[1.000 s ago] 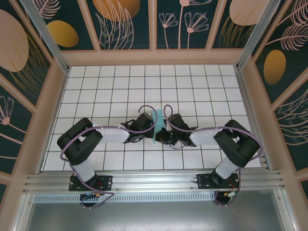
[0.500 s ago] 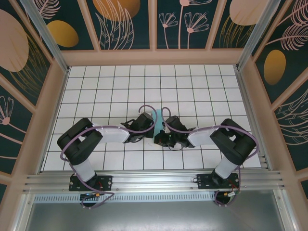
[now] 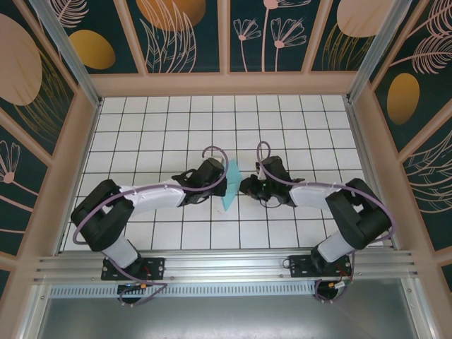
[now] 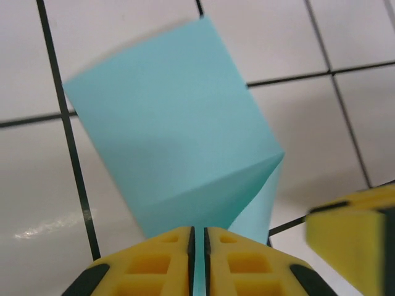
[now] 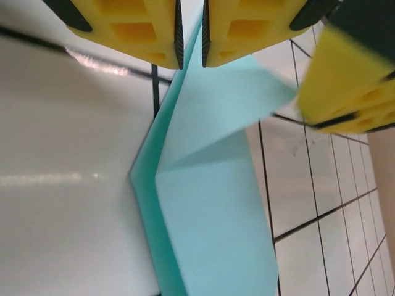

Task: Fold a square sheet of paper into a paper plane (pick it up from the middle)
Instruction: Third fold the triangle at the center of the table.

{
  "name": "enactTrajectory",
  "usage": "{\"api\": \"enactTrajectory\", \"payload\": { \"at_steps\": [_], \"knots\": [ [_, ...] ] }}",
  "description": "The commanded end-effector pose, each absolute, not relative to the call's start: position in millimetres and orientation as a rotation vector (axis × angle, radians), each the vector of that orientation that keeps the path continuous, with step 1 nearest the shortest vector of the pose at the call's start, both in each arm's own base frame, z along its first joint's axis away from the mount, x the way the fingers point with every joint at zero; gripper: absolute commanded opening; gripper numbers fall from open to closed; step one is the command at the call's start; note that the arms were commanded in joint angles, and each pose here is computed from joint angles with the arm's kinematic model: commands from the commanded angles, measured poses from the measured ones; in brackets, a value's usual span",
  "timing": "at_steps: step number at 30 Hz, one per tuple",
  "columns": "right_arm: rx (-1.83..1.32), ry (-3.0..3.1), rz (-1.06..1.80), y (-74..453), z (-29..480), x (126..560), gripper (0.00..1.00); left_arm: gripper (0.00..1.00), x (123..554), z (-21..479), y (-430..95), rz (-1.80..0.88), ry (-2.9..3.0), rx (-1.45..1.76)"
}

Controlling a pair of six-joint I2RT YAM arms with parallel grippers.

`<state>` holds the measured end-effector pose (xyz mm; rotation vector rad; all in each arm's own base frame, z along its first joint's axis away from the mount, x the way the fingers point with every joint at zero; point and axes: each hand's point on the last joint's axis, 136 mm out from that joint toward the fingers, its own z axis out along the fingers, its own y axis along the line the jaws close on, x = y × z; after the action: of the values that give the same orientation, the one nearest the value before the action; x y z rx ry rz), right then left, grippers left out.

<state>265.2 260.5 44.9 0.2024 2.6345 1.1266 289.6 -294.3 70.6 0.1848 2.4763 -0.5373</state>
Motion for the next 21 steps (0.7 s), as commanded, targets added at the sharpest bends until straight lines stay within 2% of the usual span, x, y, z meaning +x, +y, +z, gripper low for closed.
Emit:
{"api": "enactTrajectory", "payload": {
  "at_steps": [1,6,11,21],
  "knots": [
    [0.147,2.611,1.156,264,48,281,0.23,0.11,297,100,-294,-0.548,2.423,0.166],
    [0.112,2.611,1.198,272,47,284,0.27,0.02,287,101,-313,-0.673,2.453,0.23],
    [0.1,2.607,1.229,278,45,286,0.27,0.0,274,100,-328,-0.816,2.462,0.292],
    [0.085,2.579,1.28,276,48,296,0.28,0.0,276,58,-311,-0.662,2.556,0.228]
  ]
}}
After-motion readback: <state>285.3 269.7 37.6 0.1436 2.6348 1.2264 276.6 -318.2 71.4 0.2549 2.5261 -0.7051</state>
